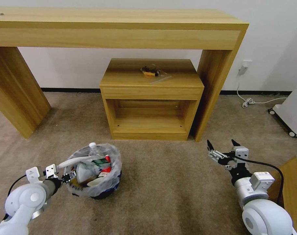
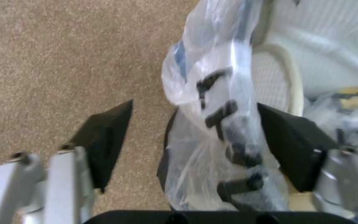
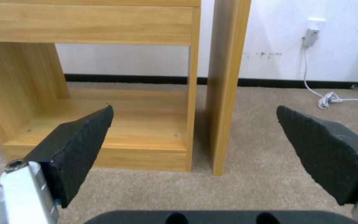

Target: Pick up the trash bin and place the garbage on the floor into it.

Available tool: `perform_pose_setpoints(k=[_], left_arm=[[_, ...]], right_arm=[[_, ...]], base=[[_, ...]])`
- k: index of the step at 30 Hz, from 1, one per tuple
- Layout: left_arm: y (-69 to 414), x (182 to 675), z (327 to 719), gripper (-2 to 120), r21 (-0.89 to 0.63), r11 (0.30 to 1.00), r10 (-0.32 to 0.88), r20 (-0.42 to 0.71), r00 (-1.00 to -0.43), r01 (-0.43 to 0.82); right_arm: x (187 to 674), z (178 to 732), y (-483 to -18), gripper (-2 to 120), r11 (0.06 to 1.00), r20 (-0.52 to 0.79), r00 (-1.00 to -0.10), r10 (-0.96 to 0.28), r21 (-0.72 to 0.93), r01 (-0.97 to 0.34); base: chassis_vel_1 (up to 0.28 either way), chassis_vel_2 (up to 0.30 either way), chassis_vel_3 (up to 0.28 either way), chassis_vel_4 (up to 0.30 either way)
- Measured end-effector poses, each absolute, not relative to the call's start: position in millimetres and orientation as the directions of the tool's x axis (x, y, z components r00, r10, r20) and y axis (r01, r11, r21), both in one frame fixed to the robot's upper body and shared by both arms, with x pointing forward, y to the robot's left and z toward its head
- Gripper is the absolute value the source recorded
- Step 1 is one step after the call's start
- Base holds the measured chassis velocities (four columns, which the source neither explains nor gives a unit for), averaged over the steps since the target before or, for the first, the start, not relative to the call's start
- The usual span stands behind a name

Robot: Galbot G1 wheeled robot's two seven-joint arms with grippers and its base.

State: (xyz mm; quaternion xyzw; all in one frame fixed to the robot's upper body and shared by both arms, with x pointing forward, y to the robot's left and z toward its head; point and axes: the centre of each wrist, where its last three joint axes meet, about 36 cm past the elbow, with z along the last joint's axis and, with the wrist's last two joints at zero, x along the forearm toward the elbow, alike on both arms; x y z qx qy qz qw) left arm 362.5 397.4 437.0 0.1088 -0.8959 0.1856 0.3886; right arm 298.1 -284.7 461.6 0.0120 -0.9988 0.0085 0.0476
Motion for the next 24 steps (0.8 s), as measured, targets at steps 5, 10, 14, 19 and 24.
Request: perform_pose_setpoints(k=[5,10,14,19,24], left_arm=[[397.3,359.8,448.2,99,-0.274,0.902,-0.038,0.719,-0.694,-0.333],[398.1,353.6,458.4,100,-0.290,0.899,-0.031,0.705,-0.709,-0.328],[399.9,349.0,468.6,100,-0.307,0.894,-0.027,0.692,-0.722,-0.327],[401.9,344.3,478.5,100,-0.323,0.890,-0.021,0.678,-0.735,-0.323],[406.1,335.2,492.9,100,-0.350,0.891,0.000,0.640,-0.768,-0.291]], right_arm=[[297.6,460.8,-283.5,100,1.000,0.099,-0.995,-0.026,-0.013,-0.028],[297.4,460.8,-283.8,100,0.999,0.100,-0.995,-0.028,-0.015,-0.029],[297.4,460.7,-283.5,100,0.999,0.100,-0.995,-0.028,-0.014,-0.030],[297.9,461.4,-283.6,100,0.999,0.098,-0.995,-0.029,-0.012,-0.030],[299.4,464.7,-285.5,100,1.000,0.091,-0.996,-0.023,-0.014,-0.024]], base=[[0.000,0.000,0.000,0.000],[0.000,0.000,0.000,0.000],[0.000,0.000,0.000,0.000],[0.000,0.000,0.000,0.000],[0.000,0.000,0.000,0.000]])
